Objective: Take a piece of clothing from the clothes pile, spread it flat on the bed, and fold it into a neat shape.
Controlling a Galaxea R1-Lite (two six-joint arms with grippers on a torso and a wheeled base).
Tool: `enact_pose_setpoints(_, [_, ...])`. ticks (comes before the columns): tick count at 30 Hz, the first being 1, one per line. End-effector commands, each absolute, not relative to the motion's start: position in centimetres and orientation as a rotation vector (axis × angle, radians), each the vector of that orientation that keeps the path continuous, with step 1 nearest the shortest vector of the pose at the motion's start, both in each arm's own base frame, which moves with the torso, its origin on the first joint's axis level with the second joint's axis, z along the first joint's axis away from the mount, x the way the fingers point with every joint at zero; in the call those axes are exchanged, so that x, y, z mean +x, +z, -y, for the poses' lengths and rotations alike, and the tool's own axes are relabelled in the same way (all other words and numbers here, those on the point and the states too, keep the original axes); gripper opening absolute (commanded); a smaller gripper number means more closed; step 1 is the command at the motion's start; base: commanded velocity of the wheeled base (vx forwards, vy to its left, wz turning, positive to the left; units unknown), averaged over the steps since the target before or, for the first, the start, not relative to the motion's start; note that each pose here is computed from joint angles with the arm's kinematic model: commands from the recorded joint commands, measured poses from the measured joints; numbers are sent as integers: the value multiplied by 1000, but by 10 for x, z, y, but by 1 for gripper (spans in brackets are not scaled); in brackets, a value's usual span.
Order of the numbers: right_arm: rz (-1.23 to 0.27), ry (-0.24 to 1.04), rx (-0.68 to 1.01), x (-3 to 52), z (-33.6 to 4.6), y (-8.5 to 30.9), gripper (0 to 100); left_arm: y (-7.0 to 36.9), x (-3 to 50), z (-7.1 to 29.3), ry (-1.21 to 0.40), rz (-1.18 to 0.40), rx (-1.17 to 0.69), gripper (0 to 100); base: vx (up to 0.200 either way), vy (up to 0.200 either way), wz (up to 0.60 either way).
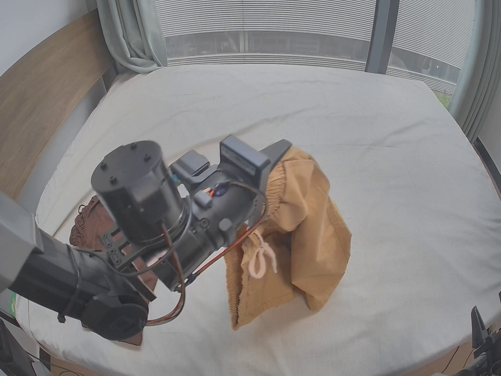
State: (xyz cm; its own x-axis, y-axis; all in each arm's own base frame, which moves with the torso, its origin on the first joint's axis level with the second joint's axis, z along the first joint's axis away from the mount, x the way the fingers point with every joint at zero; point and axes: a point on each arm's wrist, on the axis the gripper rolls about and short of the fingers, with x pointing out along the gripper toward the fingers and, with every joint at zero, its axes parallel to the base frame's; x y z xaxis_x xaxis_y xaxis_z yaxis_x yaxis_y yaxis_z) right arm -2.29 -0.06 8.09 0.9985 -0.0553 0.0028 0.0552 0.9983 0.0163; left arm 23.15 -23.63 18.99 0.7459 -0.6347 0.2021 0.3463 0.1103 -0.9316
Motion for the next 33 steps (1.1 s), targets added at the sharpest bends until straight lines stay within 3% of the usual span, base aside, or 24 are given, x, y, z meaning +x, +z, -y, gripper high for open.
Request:
enact_pose_setpoints(1, [5,-55,15,-23,1,76,100,167,235,211,-653,-265,-1220,0,0,0,0])
enact_pose_setpoints(22, [5,-55,15,-23,1,76,100,132,252,191,-586,-193,-1097,0,0,0,0])
enact_pose_setpoints(33, [5,-57,14,-23,1,76,100,115,253,157,-615,-268,-934,0,0,0,0])
